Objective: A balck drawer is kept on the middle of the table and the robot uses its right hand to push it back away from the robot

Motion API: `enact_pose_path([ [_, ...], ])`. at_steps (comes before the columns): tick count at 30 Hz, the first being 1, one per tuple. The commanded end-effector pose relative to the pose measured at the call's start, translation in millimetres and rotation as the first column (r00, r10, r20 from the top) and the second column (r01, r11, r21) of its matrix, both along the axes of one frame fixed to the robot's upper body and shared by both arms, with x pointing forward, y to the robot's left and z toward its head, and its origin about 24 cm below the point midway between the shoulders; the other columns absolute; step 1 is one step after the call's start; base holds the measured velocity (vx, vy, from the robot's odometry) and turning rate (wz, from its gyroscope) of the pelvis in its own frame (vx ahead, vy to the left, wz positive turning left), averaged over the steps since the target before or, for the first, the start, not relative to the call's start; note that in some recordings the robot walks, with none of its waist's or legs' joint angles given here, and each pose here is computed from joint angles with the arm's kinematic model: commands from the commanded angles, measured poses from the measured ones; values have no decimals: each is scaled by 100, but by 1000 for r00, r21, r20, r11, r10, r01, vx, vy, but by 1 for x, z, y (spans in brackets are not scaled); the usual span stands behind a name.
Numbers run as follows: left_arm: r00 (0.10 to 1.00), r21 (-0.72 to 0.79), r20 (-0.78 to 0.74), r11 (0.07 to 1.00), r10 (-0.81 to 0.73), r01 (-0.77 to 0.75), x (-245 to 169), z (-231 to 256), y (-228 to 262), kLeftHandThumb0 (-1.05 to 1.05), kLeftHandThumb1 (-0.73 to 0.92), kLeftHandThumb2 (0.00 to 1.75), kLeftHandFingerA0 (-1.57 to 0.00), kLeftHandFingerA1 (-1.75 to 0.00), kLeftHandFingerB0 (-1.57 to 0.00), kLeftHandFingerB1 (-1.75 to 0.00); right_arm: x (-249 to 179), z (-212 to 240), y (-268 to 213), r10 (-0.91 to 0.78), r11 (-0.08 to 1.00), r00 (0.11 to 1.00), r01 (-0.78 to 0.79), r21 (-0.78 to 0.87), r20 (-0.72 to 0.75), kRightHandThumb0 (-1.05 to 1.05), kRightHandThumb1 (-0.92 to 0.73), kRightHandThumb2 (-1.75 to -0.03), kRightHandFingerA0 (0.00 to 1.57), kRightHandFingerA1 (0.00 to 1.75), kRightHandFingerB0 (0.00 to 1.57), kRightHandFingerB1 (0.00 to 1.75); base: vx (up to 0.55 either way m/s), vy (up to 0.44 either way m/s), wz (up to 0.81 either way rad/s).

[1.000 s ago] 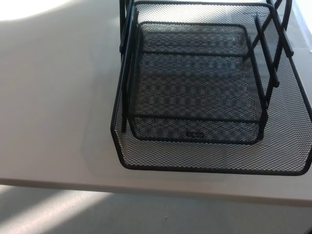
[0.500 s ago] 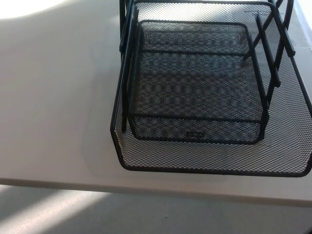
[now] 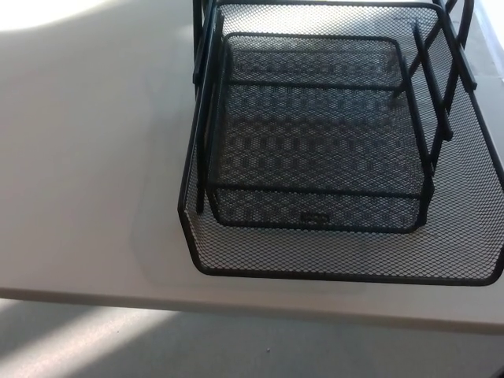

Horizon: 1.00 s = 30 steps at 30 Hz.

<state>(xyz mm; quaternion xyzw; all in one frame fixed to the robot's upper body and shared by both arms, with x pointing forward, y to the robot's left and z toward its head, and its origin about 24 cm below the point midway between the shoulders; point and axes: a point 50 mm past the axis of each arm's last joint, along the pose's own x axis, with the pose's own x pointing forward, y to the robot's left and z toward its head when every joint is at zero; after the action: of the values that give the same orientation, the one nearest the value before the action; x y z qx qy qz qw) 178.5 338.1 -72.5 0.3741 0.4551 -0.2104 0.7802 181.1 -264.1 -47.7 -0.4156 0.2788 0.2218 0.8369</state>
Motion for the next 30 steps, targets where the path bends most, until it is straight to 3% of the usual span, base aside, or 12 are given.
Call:
enact_pose_path([
  [1, 1000, 34, -5, 999, -11, 11, 2, 4, 6, -65, 61, 86, -28, -45, -18, -40, -29, 125, 48, 343, 837, 913, -403, 370, 220, -57, -71, -62, 47, 37, 40, 34, 0, 0, 0],
  [7, 1000, 25, -5, 999, -20, 20, 2, 6, 7, -65, 61, 86, -28, -45, -17, -40, -39, 152, 68, 489, 668, 832, -550, 501, 262, -63, -64, -101, 37, 53, 26, 46, 0, 0, 0],
  [11, 1000, 20, -8, 1000, -15, 15, 2, 6, 7, -64, 62, 86, -27, -45, -16, -40, -44, 165, 79, 530, 571, 783, -613, 546, 325, -68, -85, -66, 45, 36, 42, 35, 0, 0, 0],
  [12, 1000, 15, -6, 1000, -14, 14, 2, 6, 7, -64, 61, 86, -26, -45, -17, -40, -45, 170, 82, 547, 543, 765, -634, 550, 342, -68, -70, -108, 40, 53, 32, 48, 0, 0, 0],
  [16, 1000, 8, -4, 1000, -13, 13, 3, 6, 6, -64, 61, 86, -26, -45, -17, -40, -48, 185, 95, 581, 442, 708, -688, 575, 400, -77, -92, -68, 43, 37, 38, 35, 0, 0, 0],
  [17, 1000, 6, -3, 1000, -16, 16, 3, 6, 6, -64, 61, 86, -27, -45, -17, -40, -48, 188, 98, 584, 407, 692, -702, 584, 425, -73, -75, -114, 35, 52, 22, 45, 0, 0, 0],
  [19, 1000, 5, -1, 1000, -17, 17, 3, 6, 5, -64, 61, 86, -28, -46, -17, -40, -49, 191, 103, 581, 367, 676, -715, 595, 453, -79, -92, -70, 42, 36, 38, 35, 0, 0, 0],
  [22, 1000, 6, -1, 1000, -13, 13, 3, 6, 6, -64, 61, 86, -28, -46, -17, -40, -51, 197, 107, 584, 331, 659, -727, 602, 474, -81, -92, -68, 42, 36, 37, 34, 0, 0, 0],
  [23, 1000, 5, 0, 1000, -11, 11, 3, 6, 6, -64, 61, 86, -29, -46, -18, -40, -51, 199, 109, 591, 320, 648, -735, 598, 480, -85, -80, -117, 34, 50, 23, 44, 0, 0, 0],
  [24, 1000, 4, 1, 1000, -8, 8, 3, 6, 6, -64, 61, 86, -29, -46, -18, -40, -52, 202, 111, 598, 308, 638, -742, 595, 485, -85, -80, -117, 34, 50, 23, 44, 0, 0, 0],
  [25, 1000, 5, 2, 1000, -9, 9, 3, 6, 6, -64, 61, 86, -28, -46, -18, -40, -53, 206, 112, 612, 302, 619, -758, 578, 492, -84, -92, -72, 34, 34, 30, 32, 0, 0, 0],
  [30, 1000, 5, -1, 1000, -10, 10, 4, 5, 5, -63, 61, 86, -27, -45, -17, -40, -55, 218, 114, 676, 329, 567, -803, 496, 470, -85, -92, -72, 30, 32, 27, 31, 0, 0, 0],
])
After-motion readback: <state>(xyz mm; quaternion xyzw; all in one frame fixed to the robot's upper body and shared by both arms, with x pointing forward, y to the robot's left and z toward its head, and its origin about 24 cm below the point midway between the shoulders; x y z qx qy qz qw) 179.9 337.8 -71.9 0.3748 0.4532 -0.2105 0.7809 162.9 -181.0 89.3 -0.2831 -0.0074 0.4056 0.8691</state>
